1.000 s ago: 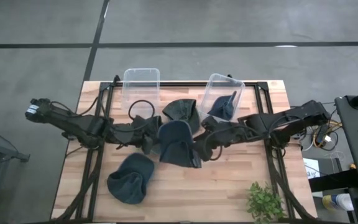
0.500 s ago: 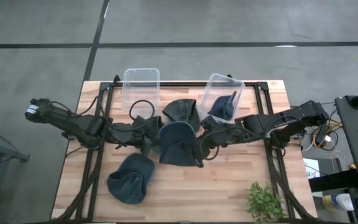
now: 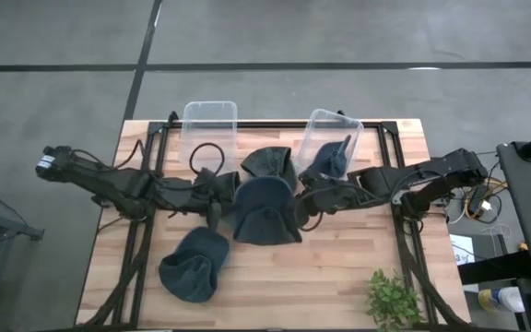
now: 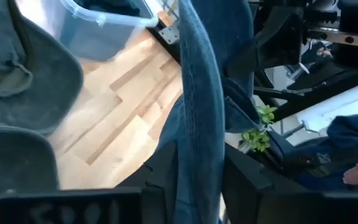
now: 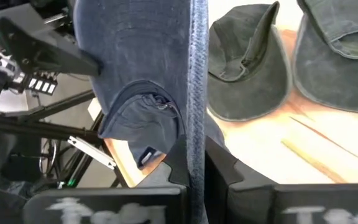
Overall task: Pick & Place hat
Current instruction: Put the right blue cap into the right transparent bin
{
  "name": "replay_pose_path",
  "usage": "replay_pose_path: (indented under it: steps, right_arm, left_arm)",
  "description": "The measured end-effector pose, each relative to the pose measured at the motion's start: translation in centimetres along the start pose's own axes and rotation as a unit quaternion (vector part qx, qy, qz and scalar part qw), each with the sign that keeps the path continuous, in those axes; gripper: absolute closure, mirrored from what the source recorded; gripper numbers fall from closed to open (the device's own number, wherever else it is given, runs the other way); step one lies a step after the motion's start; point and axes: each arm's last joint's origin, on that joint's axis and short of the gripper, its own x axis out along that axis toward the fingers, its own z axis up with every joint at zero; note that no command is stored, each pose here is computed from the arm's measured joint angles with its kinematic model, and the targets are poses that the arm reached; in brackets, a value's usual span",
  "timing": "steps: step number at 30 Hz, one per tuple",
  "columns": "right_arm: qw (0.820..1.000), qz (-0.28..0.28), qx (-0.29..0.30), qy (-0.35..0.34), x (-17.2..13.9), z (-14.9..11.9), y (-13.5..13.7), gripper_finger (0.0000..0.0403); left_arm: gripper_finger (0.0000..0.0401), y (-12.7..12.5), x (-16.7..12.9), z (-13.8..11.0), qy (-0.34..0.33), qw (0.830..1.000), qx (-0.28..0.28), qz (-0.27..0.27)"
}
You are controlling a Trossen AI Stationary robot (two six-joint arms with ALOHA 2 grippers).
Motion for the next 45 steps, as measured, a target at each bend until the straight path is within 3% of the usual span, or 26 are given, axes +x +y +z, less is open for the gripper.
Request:
replay_pose_path:
  steps: [9,15,19,29,34,45]
  right_arm:
    - [0.999,-0.002,0.028,-0.026,-1.7,2.2,-0.8,0.0393]
    - [0.995,-0.043,0.06,-0.073,-4.6,4.0,-2.5,0.0394]
    - [0.988,-0.062,0.078,-0.116,-6.8,5.5,-3.7,0.0392]
    - [0.962,-0.158,0.087,-0.207,-11.2,9.0,-7.8,0.0391]
    - [0.945,-0.223,0.102,-0.215,-11.5,10.4,-9.9,0.039]
    - [0.941,-0.267,0.156,-0.14,-8.7,12.7,-13.1,0.039]
  left_arm:
    - [0.0265,0.5,-1.2,1.1,-0.068,0.997,0.029,0.036]
    - [0.0263,0.6,-3.2,2.1,-0.13,0.987,0.079,0.055]
    - [0.0263,0.4,-4.5,2.9,-0.16,0.981,0.104,0.039]
    - [0.0263,0.2,-5.5,3.4,-0.183,0.978,0.096,0.025]
    - [0.0263,0.2,-5.0,3.2,-0.178,0.979,0.099,0.03]
    - [0.0263,0.2,-5.0,3.2,-0.178,0.979,0.093,0.03]
